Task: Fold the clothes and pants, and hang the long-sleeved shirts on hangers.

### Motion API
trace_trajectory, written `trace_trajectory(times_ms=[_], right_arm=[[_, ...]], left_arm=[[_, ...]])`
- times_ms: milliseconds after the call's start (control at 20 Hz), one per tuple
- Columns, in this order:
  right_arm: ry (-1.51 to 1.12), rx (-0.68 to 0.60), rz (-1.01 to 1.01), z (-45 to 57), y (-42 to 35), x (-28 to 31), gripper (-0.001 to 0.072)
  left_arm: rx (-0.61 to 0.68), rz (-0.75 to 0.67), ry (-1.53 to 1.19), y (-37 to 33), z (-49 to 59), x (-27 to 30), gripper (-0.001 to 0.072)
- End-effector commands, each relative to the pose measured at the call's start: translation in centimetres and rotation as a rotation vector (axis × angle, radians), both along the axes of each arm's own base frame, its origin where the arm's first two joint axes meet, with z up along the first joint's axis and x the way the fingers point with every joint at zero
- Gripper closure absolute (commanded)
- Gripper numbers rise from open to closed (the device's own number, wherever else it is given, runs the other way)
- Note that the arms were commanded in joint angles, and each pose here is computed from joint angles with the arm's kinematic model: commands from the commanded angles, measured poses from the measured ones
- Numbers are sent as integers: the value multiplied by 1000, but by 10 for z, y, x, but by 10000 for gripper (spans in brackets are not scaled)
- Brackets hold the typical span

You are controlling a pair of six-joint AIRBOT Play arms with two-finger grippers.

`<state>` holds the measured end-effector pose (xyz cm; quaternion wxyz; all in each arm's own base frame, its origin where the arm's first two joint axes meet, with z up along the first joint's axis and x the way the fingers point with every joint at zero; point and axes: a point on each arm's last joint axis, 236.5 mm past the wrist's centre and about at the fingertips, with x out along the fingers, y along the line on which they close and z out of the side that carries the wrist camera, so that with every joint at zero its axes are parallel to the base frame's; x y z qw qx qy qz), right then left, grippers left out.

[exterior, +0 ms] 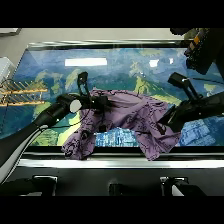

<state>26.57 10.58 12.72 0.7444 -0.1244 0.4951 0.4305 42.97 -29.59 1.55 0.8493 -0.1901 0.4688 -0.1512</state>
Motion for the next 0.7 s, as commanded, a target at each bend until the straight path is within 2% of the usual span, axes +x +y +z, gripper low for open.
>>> trace_trajectory(times_ms=[0, 300, 500, 650], right_arm=[[27, -41, -46, -1, -9, -7, 673], [41, -53, -53, -2, -10, -11, 673], [9, -168, -7, -18, 3, -8, 673], [-27, -190, -167, -22, 11, 14, 674]], left_arm=[[3, 28, -28, 18, 10, 18, 685], [28, 1, -52, 21, 11, 21, 685], [48, -63, -121, 13, 39, 28, 685], [64, -101, -151, 11, 71, 32, 685]])
